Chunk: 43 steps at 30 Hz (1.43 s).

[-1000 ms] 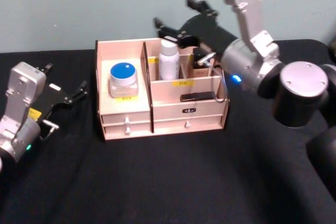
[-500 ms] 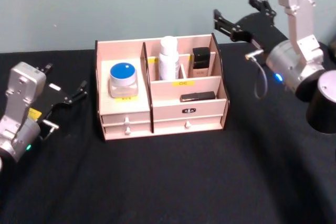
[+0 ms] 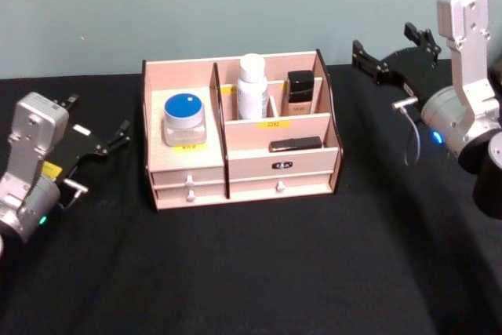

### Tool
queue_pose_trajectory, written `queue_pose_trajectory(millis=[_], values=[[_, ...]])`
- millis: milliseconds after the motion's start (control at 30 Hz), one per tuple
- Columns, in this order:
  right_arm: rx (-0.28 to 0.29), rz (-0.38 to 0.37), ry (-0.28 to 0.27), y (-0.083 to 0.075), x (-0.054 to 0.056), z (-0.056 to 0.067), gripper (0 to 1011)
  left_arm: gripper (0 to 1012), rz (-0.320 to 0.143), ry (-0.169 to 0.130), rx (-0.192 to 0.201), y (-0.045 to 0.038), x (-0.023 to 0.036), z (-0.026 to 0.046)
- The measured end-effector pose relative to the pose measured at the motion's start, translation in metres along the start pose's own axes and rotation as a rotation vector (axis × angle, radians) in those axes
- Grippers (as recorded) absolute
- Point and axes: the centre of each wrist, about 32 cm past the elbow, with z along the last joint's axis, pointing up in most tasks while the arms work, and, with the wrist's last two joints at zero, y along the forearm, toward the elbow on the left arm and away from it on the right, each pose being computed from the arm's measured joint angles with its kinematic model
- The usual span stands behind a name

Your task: Pick up the facial cleanser and watermelon frost from the table and place them into the tiered storage box.

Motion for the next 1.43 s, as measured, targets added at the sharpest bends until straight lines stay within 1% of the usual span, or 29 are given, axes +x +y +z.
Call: queue_pose_trajectory(millis=[33, 233, 267, 433, 1433], values=[[-0.01, -0.006, 0.002, -0.001, 0.001, -0.004, 1002, 1010, 0.0, 0.0, 0.0, 0.0, 0.0, 0.0], [-0.046, -0.019, 0.009, -0.005, 0.001, -0.018, 1002, 1010, 0.0, 0.0, 0.0, 0.0, 0.0, 0.0], [-0.058, -0.021, 0.009, -0.005, 0.001, -0.022, 1002, 1010, 0.0, 0.0, 0.0, 0.0, 0.0, 0.0], [-0.092, -0.023, 0.009, -0.006, -0.002, -0.03, 1002, 1010, 0.0, 0.0, 0.0, 0.0, 0.0, 0.0], [-0.083, -0.021, 0.009, -0.006, -0.001, -0.027, 1002, 1010, 0.0, 0.0, 0.0, 0.0, 0.0, 0.0]])
